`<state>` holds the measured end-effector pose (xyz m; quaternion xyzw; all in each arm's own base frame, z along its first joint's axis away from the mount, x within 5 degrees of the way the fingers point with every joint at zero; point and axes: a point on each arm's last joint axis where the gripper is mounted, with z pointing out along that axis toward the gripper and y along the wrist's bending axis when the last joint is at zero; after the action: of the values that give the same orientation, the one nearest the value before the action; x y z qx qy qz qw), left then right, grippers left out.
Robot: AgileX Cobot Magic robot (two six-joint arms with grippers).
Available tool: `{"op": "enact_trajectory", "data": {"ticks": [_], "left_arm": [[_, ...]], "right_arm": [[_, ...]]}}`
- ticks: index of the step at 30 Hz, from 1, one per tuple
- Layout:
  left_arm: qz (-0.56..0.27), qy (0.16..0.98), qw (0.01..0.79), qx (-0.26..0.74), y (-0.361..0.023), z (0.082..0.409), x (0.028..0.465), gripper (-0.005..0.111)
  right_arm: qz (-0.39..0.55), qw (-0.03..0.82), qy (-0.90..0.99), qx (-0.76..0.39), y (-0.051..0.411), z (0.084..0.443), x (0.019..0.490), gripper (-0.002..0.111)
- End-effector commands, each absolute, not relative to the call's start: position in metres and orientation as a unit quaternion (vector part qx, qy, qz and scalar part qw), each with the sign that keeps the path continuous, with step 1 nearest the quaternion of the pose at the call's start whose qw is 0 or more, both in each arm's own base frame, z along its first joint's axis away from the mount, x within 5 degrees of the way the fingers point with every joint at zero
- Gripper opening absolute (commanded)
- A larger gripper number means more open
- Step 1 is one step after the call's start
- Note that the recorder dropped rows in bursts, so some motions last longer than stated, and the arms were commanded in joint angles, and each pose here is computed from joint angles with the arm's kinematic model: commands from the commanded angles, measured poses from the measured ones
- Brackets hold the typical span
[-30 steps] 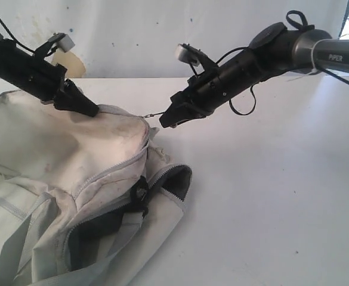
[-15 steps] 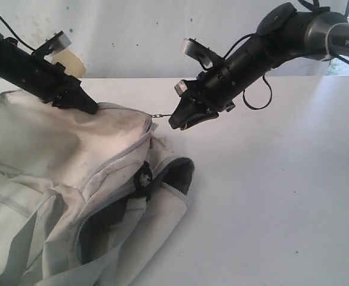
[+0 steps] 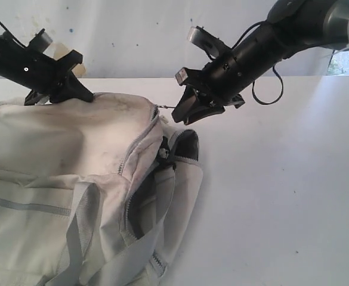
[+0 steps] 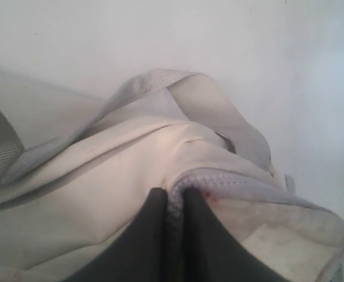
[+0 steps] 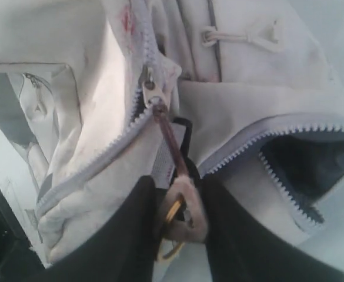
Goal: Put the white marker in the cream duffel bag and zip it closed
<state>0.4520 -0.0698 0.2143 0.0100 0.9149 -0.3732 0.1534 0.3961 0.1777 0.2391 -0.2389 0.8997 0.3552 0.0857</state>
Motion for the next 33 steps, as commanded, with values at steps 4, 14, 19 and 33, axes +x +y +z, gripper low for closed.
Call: {"op": "enact_trajectory", "data": {"ticks": [4,14,19,33], "left_arm": [[-0.388,0.889,0.204,-0.133,-0.043,0.223,0.468,0.0],[-0.409,0.855,0.228,-0.223,-0.038,0.226,0.478,0.0],[-0.42,0.821,0.242,-0.301,-0.033,0.227,0.486,0.0],[-0.428,0.799,0.261,-0.331,-0.025,0.23,0.49,0.0]], "right_arm": [[0.361,0.057,0.898,-0.246,0.184,0.239,0.381,0.0],[0.471,0.059,0.842,-0.256,0.234,0.259,0.359,0.0],[0.404,0.022,0.883,-0.237,0.227,0.246,0.355,0.0],[0.368,-0.032,0.899,-0.237,0.233,0.224,0.332,0.0]]}}
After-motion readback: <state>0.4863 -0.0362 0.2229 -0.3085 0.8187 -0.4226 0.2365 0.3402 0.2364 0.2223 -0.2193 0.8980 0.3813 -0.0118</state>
